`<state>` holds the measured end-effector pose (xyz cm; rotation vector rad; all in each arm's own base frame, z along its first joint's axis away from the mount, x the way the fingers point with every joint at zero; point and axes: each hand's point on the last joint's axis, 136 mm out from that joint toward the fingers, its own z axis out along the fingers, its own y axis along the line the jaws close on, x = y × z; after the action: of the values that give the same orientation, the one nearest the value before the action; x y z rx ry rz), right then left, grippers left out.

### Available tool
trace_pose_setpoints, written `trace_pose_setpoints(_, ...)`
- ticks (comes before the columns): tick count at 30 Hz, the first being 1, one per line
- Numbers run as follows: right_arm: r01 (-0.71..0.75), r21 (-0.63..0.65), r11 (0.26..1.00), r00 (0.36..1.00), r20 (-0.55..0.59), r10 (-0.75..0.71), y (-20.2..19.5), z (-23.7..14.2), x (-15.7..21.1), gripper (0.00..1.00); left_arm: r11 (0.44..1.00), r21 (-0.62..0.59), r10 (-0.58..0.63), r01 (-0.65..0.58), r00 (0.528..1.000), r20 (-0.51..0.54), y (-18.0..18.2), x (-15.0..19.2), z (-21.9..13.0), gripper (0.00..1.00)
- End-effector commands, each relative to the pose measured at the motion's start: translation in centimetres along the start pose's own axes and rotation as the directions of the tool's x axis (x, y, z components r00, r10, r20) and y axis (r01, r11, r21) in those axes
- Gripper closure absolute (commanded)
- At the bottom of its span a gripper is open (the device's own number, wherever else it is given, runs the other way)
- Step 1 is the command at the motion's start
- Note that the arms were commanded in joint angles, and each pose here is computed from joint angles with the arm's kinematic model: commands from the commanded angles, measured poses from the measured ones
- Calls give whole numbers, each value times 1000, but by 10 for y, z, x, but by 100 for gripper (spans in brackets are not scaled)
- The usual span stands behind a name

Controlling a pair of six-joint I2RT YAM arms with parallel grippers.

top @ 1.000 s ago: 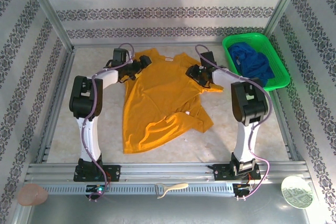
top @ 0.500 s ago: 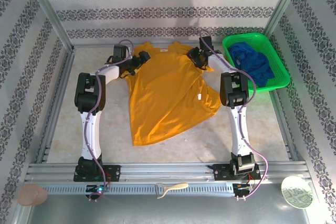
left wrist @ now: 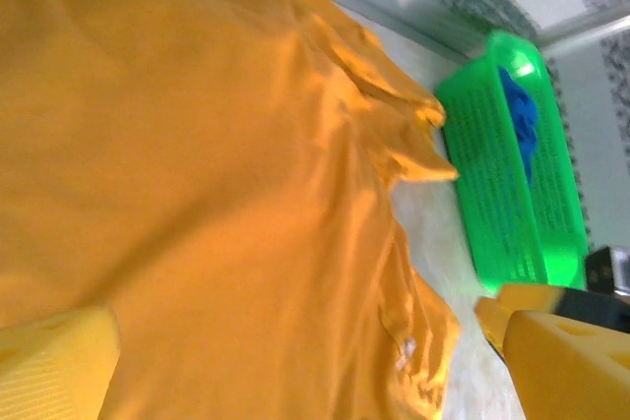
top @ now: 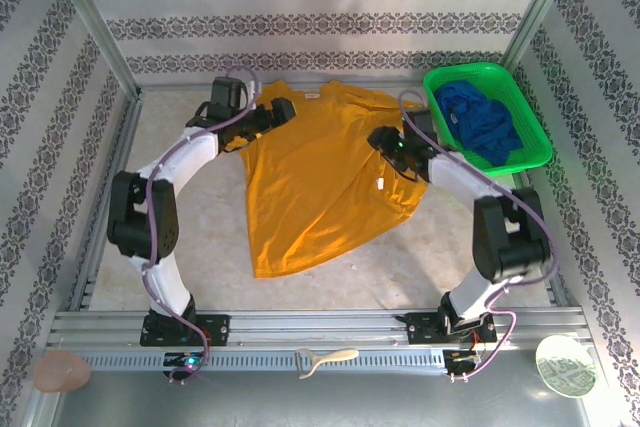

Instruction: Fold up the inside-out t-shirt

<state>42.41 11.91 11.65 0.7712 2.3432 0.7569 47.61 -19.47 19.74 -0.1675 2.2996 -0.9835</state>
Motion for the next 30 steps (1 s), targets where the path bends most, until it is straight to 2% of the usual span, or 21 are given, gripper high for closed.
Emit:
trace_pose_setpoints(1,-30,194,981,999,44,22,-83,-11,5,38,993,-113,33,-44,995,-98,9,54,0,0)
trace_pose_setpoints(3,-27,254,967,998,54,14,-112,-21,7,38,991,-124,26,-39,995,-101,10,70,1,0)
trace_pose_setpoints(6,1,306,952,998,64,-22,-132,-28,4,37,994,-106,4,-13,996,-90,12,73,10,0)
trace_pose_setpoints(14,30,268,963,999,9,-34,-128,8,-6,38,988,-127,61,-83,985,-163,19,58,52,0)
trace_pose_setpoints(17,18,272,962,1000,-14,-14,-131,17,-3,51,989,-128,57,-80,983,-173,22,56,57,0)
trace_pose_setpoints(19,13,267,964,1000,-23,-7,-133,16,1,91,991,-118,45,-64,987,-156,23,53,56,0)
trace_pose_setpoints(20,10,266,964,1000,-22,-4,-133,12,3,100,992,-112,41,-57,988,-146,22,52,55,0)
trace_pose_setpoints(24,-5,258,966,1000,-20,11,-133,-28,28,100,994,-111,4,-19,992,-128,29,48,54,0)
trace_pose_setpoints(30,-30,315,949,1000,13,27,-153,-105,103,100,994,-104,-23,8,989,-143,46,42,73,0)
